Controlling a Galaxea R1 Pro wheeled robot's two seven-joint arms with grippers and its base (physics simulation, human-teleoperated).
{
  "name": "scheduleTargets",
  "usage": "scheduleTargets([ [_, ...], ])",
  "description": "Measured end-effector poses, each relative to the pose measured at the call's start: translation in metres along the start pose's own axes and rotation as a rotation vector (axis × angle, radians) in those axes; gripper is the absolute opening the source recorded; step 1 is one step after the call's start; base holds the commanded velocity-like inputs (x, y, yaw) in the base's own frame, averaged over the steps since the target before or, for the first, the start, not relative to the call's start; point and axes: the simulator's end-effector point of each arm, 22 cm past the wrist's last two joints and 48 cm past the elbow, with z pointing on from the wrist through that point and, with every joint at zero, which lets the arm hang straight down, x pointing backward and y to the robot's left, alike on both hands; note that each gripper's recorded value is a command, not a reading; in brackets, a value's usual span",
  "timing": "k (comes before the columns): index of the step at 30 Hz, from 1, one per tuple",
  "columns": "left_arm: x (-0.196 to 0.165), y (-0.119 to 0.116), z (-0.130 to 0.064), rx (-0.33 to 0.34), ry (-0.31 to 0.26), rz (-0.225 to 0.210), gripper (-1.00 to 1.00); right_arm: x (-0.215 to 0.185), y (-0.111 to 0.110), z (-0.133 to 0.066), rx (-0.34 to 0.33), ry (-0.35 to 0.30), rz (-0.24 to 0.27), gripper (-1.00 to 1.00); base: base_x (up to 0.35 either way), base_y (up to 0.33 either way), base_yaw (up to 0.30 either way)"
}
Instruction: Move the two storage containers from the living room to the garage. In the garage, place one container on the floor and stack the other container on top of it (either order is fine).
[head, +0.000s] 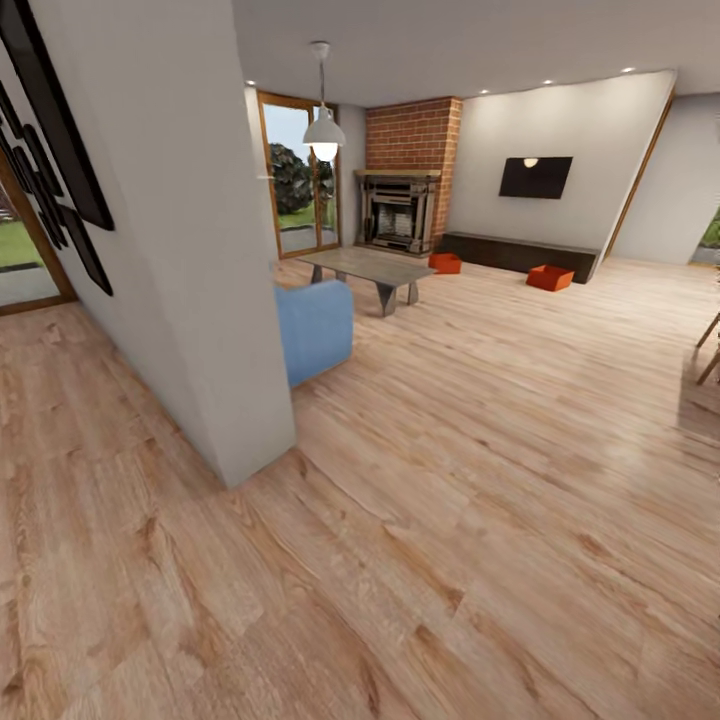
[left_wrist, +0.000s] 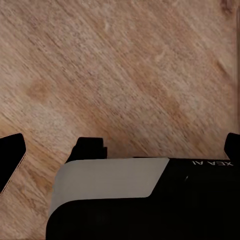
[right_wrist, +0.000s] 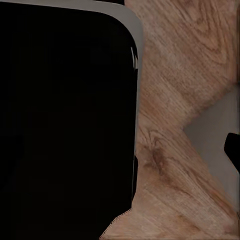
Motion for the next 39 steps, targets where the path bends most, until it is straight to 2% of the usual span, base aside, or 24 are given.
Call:
scheduleTargets([
  [25,0.0067,-0.0003,0.0016,0.000,0.016,0.000,1.00,0.0061,-0.0016,0.0004,0.002,0.015,-0.003,1.00,0.344,0.000,-0.232],
  [39,0.0021,-0.0008,0.0005,0.001,0.005,0.000,1.00,0.0018,-0.0017,0.0001,0.002,0.005,-0.003,1.00,0.344,0.000,-0.069],
])
